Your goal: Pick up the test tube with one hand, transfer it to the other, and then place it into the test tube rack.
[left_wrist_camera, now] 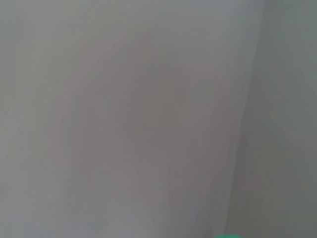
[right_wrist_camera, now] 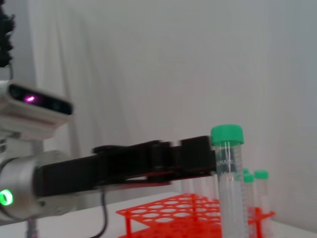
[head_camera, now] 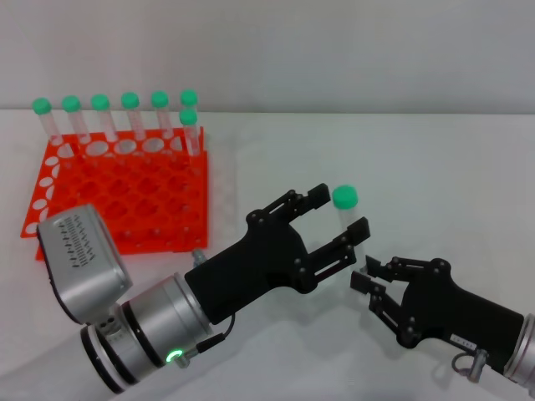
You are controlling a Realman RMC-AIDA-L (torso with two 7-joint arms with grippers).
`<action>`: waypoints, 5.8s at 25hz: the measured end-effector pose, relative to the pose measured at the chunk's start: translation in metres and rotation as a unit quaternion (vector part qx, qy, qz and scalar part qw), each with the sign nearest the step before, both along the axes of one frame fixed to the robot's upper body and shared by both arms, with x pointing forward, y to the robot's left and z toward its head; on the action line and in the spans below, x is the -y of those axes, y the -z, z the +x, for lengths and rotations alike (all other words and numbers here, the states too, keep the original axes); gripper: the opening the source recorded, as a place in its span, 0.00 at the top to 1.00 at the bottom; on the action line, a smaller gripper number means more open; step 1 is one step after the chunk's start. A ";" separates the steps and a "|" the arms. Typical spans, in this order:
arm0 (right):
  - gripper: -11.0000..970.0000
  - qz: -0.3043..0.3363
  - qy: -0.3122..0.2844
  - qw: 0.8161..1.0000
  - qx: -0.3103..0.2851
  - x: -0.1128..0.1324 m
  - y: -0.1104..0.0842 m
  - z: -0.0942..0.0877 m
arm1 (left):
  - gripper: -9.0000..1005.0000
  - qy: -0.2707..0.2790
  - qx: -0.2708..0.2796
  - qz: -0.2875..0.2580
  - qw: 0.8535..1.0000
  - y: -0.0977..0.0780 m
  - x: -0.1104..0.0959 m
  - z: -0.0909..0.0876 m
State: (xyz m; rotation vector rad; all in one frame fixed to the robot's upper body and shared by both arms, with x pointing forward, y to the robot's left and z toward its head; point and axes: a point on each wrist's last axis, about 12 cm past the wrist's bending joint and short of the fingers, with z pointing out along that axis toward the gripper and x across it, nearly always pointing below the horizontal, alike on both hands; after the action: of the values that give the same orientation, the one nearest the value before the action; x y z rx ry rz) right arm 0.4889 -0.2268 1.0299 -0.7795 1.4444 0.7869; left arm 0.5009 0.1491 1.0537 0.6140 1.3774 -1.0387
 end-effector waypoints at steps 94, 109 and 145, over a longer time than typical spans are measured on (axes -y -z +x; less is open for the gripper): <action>0.33 -0.016 0.327 0.944 0.034 0.098 -0.004 0.037 | 0.77 -0.341 0.004 0.161 0.926 -0.015 -0.077 0.125; 0.33 -0.006 0.319 0.946 0.047 0.096 -0.009 0.037 | 0.77 -0.340 -0.027 0.202 0.918 -0.005 -0.078 0.126; 0.32 0.010 0.421 0.906 0.032 0.127 0.003 0.016 | 0.14 -0.585 -0.081 -0.088 0.802 0.052 -0.217 -0.066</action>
State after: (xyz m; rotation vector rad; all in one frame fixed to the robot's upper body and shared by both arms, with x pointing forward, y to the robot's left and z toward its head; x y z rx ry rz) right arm 0.5053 -0.3539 1.0269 -0.1044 1.5161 0.1023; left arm 0.4353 0.3663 1.0012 -0.4972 1.4188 -0.1713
